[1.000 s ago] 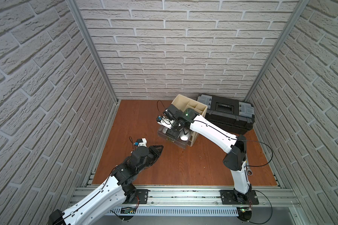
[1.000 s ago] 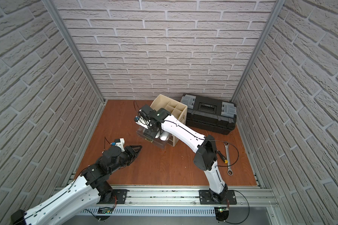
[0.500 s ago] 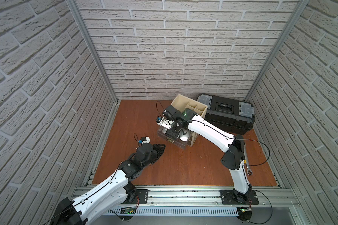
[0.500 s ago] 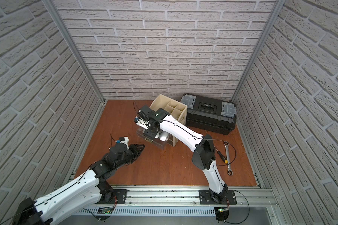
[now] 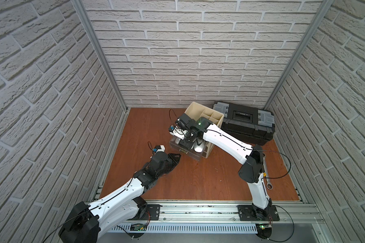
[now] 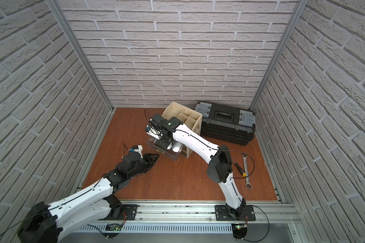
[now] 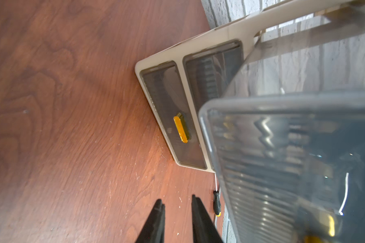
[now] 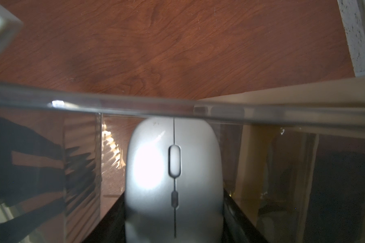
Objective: Take the mice out of the drawer
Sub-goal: Pick up the mouse from the drawer, then place the mouse at the center of the board.
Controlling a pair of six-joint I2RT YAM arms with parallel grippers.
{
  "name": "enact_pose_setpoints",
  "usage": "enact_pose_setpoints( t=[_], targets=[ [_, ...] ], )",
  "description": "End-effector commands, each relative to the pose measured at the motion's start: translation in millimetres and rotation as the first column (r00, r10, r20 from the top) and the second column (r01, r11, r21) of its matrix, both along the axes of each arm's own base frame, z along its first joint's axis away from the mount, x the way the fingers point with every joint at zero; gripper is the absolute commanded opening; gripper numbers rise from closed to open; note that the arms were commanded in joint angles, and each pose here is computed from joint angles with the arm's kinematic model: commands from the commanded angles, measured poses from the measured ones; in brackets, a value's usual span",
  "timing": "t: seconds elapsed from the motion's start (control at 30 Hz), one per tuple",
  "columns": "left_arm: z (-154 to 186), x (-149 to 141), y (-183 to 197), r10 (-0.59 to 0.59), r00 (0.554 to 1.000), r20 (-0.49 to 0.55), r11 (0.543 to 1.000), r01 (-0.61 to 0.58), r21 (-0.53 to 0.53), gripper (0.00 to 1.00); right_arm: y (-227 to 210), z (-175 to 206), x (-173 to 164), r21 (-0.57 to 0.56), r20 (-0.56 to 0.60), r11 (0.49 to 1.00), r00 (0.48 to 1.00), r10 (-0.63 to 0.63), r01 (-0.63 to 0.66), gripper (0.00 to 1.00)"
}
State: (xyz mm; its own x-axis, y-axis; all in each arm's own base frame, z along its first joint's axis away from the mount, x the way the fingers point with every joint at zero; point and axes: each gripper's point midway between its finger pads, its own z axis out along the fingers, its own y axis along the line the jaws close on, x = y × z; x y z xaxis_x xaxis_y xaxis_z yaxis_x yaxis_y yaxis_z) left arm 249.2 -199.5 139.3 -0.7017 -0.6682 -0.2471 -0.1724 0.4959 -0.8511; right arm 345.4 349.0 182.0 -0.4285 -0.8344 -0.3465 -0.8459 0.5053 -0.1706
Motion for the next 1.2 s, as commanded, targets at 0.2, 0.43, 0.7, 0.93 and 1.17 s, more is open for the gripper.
enact_pose_setpoints(
  t=[0.2, 0.43, 0.7, 0.93, 1.17],
  targets=[
    [6, 6, -1, -0.012, 0.998, 0.057, 1.0, 0.012, -0.012, 0.27, 10, 53, 7, 0.2, 0.092, 0.979, 0.994, -0.058, 0.039, 0.46],
    [3, 7, -1, -0.013, 0.998, 0.055, 1.0, 0.014, -0.011, 0.26, 5, 74, 5, 0.238, 0.122, 0.97, 0.99, -0.075, 0.045, 0.46],
    [1, 9, -2, -0.017, 0.998, 0.058, 1.0, 0.017, -0.008, 0.26, 1, 99, 0, 0.304, 0.149, 0.952, 0.984, -0.098, 0.049, 0.46],
    [6, 14, -6, -0.049, 0.996, 0.079, 0.999, 0.05, -0.013, 0.25, -27, 123, -11, 0.353, 0.167, 0.925, 0.963, -0.211, 0.141, 0.46],
    [9, 15, -5, -0.091, 0.992, 0.086, 0.996, 0.089, 0.019, 0.26, -86, 130, -40, 0.373, 0.148, 0.866, 0.9, -0.409, 0.332, 0.46]
  ],
)
